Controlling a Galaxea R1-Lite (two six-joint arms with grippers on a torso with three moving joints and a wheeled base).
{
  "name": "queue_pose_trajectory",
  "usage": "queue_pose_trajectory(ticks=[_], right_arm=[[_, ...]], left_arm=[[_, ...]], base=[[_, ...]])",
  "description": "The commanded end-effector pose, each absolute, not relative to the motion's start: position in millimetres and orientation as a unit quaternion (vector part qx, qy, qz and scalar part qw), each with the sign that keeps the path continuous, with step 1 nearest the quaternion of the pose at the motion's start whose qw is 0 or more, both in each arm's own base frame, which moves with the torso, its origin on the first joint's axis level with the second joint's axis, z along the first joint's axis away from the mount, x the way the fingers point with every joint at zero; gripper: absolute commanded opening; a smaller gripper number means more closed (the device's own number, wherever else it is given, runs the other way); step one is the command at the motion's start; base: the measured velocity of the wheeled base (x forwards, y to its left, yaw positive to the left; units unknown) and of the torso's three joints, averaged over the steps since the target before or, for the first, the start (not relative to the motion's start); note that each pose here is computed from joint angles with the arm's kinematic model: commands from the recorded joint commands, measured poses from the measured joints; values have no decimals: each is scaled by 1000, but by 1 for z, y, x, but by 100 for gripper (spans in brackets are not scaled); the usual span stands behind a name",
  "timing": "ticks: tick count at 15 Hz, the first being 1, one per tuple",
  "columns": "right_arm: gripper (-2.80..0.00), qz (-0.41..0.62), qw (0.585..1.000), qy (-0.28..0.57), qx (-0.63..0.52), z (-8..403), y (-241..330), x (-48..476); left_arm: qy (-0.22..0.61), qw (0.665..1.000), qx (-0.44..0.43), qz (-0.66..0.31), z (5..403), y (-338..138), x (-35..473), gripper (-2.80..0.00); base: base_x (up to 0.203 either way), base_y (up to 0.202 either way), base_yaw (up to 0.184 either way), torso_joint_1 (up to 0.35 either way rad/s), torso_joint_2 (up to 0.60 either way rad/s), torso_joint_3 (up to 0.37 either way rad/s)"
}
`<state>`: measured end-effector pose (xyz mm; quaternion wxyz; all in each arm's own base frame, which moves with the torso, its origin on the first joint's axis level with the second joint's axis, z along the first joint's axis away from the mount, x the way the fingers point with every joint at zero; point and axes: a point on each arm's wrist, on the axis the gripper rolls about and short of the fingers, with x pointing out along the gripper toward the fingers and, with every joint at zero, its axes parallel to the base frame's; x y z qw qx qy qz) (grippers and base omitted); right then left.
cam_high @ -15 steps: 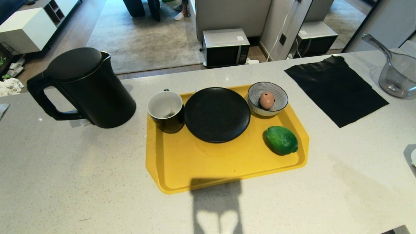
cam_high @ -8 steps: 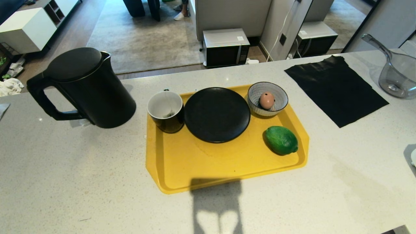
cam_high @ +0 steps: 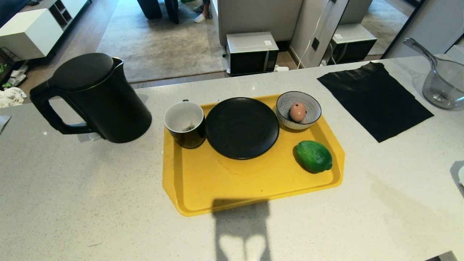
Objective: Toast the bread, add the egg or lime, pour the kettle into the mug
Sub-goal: Put the baked bread on a plate
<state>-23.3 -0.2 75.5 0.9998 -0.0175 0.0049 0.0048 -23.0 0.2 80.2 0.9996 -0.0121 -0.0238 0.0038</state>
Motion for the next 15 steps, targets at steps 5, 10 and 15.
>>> queue_pose_trajectory(ticks=[5,10,15], right_arm=[[-280,5,1000,6,-18,75,0,-23],[-280,5,1000,6,-18,75,0,-23],[-280,5,1000,5,-19,76,0,-23]], left_arm=[[-16,1000,-12,4,76,0,-22,-280],[-16,1000,-12,4,76,0,-22,-280],[-16,1000,-12,4,76,0,-22,-280]], base=[[0,0,0,0,0,0],[-130,0,0,6,3,1],[-188,0,-1,1,3,5]])
